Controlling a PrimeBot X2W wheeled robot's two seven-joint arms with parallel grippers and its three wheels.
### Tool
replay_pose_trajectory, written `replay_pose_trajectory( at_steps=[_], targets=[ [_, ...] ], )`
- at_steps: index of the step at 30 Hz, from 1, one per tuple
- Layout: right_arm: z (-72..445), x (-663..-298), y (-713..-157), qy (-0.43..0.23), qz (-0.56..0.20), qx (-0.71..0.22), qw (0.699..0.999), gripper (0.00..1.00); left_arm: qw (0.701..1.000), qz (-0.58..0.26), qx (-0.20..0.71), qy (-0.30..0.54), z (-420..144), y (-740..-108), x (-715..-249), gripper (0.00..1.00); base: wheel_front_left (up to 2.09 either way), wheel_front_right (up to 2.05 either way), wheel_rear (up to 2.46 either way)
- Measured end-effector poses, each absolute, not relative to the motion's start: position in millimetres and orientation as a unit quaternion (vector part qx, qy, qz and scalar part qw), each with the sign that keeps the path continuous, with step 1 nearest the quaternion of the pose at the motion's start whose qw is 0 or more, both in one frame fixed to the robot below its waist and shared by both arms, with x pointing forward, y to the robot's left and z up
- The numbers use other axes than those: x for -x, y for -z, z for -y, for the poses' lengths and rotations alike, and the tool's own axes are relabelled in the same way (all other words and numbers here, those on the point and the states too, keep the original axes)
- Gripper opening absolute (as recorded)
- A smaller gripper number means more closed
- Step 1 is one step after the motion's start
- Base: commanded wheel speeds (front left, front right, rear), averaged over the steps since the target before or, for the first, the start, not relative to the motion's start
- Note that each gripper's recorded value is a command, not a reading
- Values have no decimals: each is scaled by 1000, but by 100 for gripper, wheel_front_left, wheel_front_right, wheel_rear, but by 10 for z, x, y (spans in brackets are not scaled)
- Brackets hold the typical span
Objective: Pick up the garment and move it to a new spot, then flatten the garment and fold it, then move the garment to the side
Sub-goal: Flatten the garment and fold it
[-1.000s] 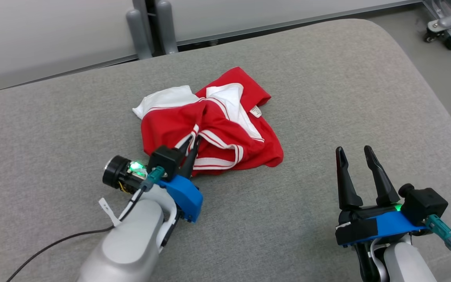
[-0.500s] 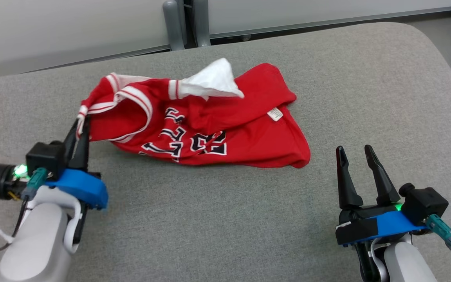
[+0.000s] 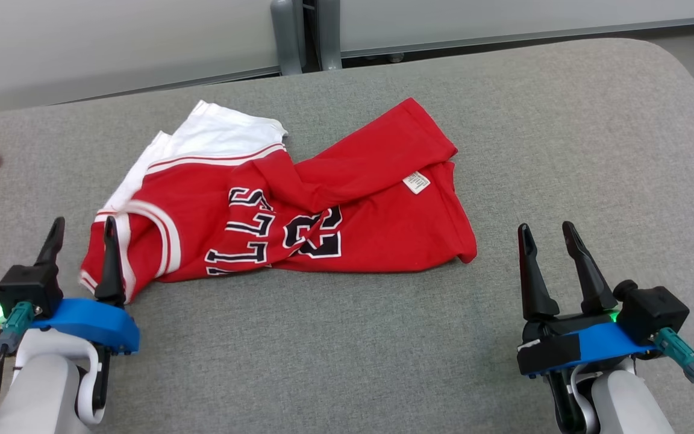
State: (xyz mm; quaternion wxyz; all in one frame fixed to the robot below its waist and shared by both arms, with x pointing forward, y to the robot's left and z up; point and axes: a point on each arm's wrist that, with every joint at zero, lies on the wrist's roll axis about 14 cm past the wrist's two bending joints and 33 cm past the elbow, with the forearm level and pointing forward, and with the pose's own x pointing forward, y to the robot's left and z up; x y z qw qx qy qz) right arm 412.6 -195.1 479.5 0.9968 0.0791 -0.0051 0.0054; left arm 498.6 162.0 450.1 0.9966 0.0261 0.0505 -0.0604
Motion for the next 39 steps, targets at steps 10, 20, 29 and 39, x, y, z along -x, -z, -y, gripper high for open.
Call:
replay_pose_trajectory(
  at_steps=[10,20,29,39],
  targets=[
    [1932,-4123,-4831,-9,9,-79,997,100,997,14,-27,69,-1505,-4895,-5055,100,0,0,0],
    [2013,-4081,-4819,3,7,-80,997,100,995,20,-21,98,-1260,-4902,-5092,100,0,0,0],
    [2031,-4087,-4820,6,8,-80,997,100,995,17,-16,100,-1241,-4883,-5074,100,0,0,0],
    [1991,-4090,-4803,0,5,-80,997,100,991,-48,-8,123,-1110,-4461,-4946,100,0,0,0]
  ],
)
